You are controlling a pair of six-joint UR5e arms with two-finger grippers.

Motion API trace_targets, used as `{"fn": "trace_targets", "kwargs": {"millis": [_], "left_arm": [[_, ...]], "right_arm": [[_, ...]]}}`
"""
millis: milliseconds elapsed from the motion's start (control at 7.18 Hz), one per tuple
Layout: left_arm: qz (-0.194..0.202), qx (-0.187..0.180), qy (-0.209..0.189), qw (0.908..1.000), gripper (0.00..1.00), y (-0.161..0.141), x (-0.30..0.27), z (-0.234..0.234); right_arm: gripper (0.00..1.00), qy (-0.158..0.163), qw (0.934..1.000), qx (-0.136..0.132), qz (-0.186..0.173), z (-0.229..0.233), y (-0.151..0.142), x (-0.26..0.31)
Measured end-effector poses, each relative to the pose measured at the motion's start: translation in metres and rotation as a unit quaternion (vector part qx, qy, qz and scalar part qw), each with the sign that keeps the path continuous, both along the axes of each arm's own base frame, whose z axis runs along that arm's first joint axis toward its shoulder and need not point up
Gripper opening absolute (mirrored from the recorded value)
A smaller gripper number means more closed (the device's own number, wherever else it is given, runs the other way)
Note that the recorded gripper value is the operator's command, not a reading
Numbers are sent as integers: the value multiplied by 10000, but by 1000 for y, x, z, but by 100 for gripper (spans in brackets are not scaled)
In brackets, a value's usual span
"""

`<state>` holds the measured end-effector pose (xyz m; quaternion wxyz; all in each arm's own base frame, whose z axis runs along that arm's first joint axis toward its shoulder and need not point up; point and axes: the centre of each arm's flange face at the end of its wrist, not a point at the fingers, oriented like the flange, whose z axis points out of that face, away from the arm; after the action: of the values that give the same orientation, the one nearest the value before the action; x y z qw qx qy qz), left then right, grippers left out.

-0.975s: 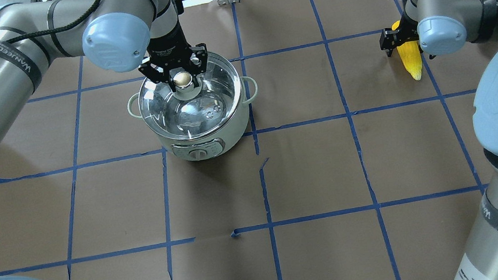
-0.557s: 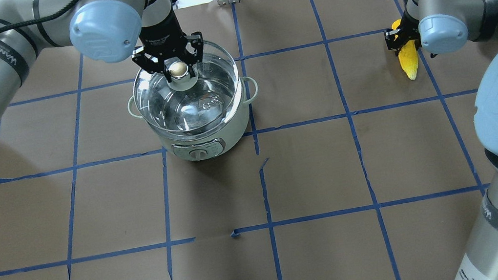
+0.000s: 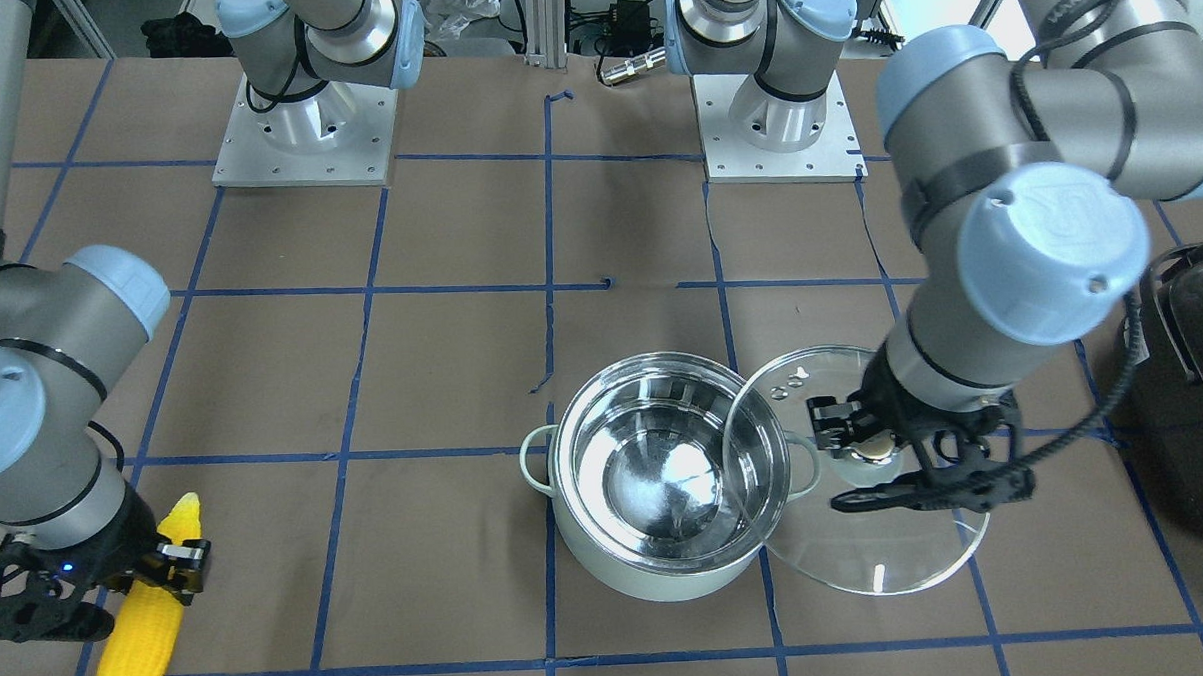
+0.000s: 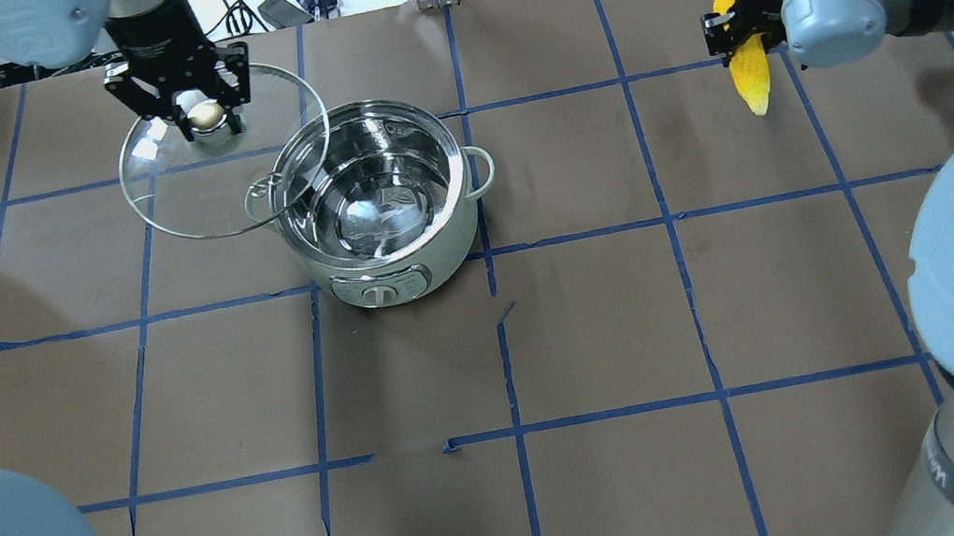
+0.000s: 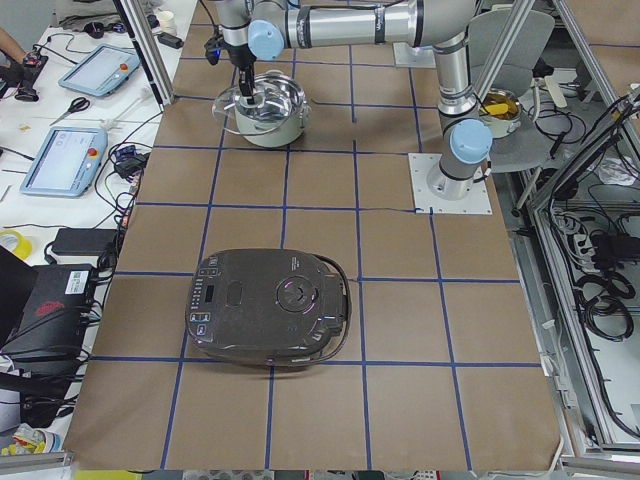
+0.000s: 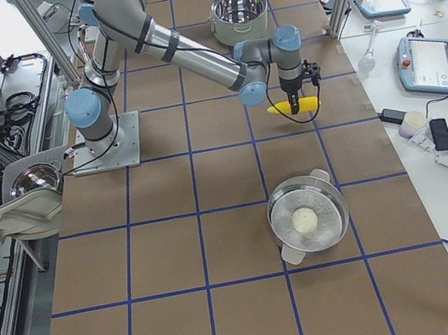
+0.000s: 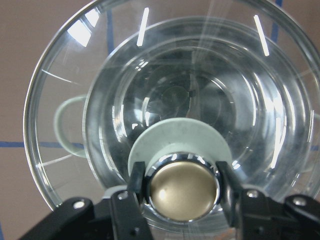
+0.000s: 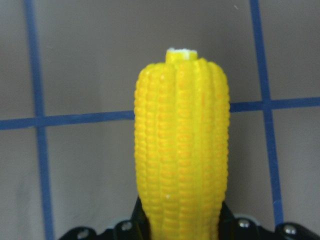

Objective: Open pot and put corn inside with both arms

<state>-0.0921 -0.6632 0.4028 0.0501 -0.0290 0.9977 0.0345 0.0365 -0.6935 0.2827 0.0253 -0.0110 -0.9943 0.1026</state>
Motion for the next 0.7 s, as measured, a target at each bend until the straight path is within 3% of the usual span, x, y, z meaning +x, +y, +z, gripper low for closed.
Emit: {"fn": "trace_targets", "kwargs": {"millis": [278, 696], "left_arm": [[-224, 273, -35, 9994, 0, -4, 99, -24], [-248, 199, 7, 9995, 0, 23, 169, -96]], "right_arm": [[0, -36, 9974, -9, 719, 73, 4, 115], [0, -303, 9929, -69, 1147, 99, 50, 296]]}}
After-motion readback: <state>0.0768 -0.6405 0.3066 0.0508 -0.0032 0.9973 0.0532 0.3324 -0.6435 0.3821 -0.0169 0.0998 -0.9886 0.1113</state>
